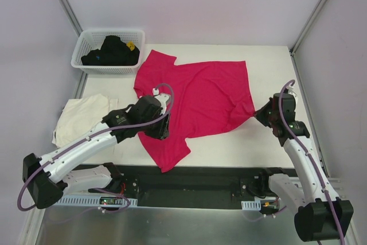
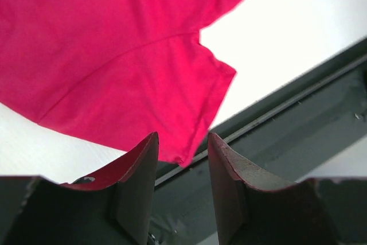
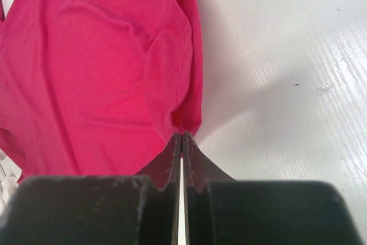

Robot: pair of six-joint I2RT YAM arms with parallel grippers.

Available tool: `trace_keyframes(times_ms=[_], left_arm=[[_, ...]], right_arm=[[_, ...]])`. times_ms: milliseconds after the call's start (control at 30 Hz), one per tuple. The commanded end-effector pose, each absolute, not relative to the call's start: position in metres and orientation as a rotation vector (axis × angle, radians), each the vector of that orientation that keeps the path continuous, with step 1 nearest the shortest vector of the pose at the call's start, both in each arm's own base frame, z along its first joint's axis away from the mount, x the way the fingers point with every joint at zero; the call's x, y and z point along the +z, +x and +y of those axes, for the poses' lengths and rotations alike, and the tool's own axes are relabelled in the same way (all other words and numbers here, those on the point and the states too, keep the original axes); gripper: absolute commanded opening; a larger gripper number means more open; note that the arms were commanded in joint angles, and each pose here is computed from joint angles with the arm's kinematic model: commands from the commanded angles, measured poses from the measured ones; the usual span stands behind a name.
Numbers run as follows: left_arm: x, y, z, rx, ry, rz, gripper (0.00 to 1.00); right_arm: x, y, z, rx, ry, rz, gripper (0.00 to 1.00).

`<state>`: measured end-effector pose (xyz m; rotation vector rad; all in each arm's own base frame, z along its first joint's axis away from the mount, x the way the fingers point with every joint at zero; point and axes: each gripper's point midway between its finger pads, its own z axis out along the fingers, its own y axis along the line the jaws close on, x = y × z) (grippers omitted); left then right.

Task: Fold and stack the t-shirts
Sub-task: Grap the side of the flattened tshirt closest away from the robot with both arms

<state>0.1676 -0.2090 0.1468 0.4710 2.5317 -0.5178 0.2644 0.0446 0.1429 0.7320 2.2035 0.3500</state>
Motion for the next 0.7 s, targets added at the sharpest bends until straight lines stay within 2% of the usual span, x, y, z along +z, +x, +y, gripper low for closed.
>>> trace_keyframes(times_ms=[0, 267, 400, 667], left_arm=[[0.164, 0.134, -0.217, -0.709, 0.566, 2.548, 0.39], [0.105, 0.094, -0.196, -0.604, 0.599, 2.813, 0.38], [0.087, 0.091, -0.189, -0.501, 0.614, 2.862, 0.43], [0.057, 0.103, -0.182, -0.139, 0.615, 2.87, 0.56]], right_arm=[[0.145, 0.268, 0.045, 0.349, 0.71, 2.196, 0.01], [0.137, 0.28, 0.052, 0.389, 0.71, 2.199, 0.01], [0.134, 0.283, 0.056, 0.407, 0.697, 2.21, 0.01], [0.132, 0.284, 0.057, 0.413, 0.689, 2.212, 0.01]])
